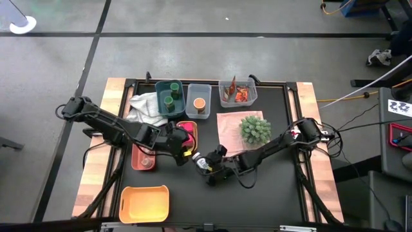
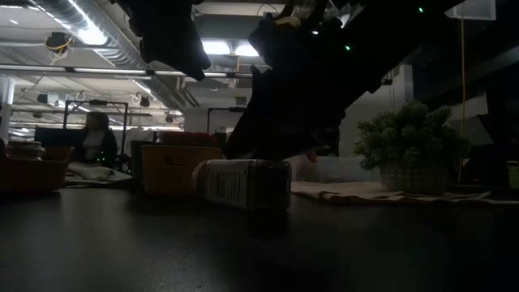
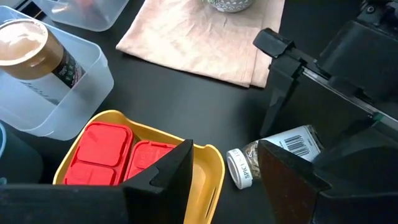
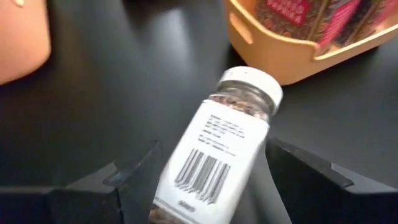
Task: Sort spices by type
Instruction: Put the white seasoning bottle into the bottom yellow bin
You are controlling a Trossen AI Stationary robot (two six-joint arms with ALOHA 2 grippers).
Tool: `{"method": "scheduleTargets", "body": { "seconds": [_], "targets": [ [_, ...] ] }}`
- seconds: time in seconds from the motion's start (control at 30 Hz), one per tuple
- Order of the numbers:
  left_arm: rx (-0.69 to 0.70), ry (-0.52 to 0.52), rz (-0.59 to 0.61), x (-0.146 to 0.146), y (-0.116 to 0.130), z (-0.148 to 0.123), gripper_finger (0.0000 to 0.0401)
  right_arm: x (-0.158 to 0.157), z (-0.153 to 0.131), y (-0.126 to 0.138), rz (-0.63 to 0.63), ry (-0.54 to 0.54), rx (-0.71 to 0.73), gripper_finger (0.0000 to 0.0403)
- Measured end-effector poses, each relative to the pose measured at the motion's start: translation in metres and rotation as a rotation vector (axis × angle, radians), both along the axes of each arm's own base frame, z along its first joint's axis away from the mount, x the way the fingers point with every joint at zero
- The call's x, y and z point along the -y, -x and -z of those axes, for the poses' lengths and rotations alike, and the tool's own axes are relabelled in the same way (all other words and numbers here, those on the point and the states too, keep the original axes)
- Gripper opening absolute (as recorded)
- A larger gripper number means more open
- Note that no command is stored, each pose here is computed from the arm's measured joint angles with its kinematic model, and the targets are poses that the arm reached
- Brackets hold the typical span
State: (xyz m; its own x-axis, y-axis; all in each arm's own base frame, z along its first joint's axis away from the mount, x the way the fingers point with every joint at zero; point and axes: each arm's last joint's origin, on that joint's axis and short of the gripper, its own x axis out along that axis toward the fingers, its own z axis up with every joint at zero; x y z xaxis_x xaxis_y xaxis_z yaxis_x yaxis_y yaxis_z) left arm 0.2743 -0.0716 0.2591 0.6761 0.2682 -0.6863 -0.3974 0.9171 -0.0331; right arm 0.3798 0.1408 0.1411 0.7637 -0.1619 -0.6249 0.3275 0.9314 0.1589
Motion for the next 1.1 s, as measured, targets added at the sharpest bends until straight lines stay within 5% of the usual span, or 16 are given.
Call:
{"method": "scheduleTargets", "body": {
  "seconds": [0.43, 0.7, 0.83, 1.1],
  "targets": [
    [-0.003, 0.0, 0.0, 0.0, 0.0, 0.001, 0.0169, -0.001, 0.027, 0.001, -0.036, 0.011, -0.097, 0.0282],
    [-0.001, -0.001, 0.013, 0.003, 0.001, 0.0, 0.0169, -0.001, 0.025, 0.0, -0.044, 0.002, -0.085, 0.0202],
    [-0.003, -0.004, 0.033, 0.008, 0.002, 0.0, 0.0169, -0.002, 0.024, -0.001, -0.068, 0.018, -0.078, 0.0202],
    [-0.065, 0.116, 0.23, 0.025, 0.007, 0.002, 0.0169, -0.004, 0.0, -0.004, -0.134, 0.015, -0.035, 0.0203]
  ]
}}
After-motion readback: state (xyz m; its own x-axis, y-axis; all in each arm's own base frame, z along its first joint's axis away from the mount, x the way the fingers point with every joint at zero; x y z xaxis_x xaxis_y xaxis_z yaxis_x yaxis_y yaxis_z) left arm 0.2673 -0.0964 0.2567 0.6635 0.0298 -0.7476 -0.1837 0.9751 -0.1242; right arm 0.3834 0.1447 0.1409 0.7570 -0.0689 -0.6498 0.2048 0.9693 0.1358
